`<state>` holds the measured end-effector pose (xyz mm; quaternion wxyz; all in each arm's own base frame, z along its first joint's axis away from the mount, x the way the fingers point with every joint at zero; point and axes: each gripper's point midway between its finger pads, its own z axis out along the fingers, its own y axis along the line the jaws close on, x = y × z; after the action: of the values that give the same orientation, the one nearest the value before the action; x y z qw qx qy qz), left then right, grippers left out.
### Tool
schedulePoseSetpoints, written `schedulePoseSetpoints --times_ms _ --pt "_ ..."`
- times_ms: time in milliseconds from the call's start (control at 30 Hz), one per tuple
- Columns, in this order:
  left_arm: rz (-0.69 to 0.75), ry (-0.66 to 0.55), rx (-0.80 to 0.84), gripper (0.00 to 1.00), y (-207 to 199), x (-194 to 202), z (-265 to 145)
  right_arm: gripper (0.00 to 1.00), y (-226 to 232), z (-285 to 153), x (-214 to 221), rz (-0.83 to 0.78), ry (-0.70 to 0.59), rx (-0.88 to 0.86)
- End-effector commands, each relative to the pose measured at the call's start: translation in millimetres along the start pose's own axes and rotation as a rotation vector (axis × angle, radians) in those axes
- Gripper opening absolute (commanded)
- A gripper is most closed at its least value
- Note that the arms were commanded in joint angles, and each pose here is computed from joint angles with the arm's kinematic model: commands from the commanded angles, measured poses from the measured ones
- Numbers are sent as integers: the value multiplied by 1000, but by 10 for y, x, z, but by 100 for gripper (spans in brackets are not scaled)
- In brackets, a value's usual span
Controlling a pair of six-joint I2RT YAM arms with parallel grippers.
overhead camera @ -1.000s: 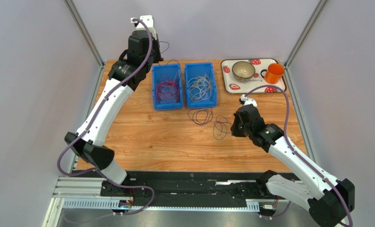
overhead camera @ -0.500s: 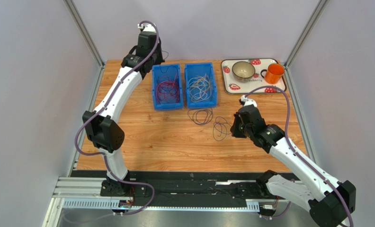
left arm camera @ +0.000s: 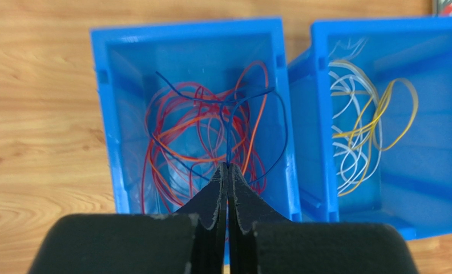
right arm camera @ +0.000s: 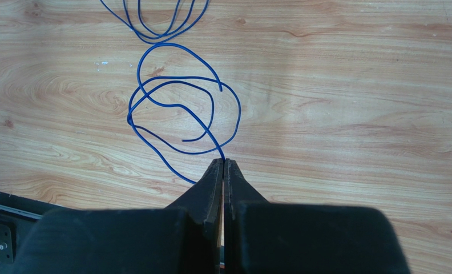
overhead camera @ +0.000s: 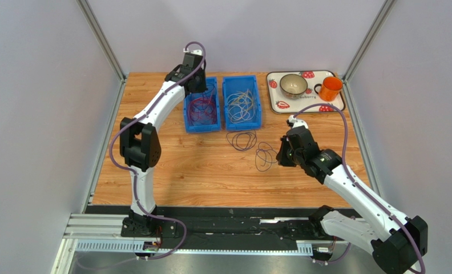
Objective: Untangle the cables
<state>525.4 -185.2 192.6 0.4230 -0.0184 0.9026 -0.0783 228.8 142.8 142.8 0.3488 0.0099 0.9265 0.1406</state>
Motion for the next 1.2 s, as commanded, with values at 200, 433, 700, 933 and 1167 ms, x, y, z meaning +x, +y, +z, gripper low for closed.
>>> schedulePoseSetpoints --times_ms 200,433,700,933,1167 --pt "-53 88 62 0 -45 416 285 0 165 -71 -186 1 -39 -58" --pt "-82 160 69 0 2 850 425 0 197 -58 -174 10 -33 -70" --pt "-100 124 125 26 -62 840 265 0 250 -103 -205 10 -42 -86" --pt "-90 -9 131 63 -41 375 -342 0 410 -259 -343 7 -92 -165" --pt "-43 -130 188 63 -107 407 -1168 0 518 -366 -533 11 -139 -193"
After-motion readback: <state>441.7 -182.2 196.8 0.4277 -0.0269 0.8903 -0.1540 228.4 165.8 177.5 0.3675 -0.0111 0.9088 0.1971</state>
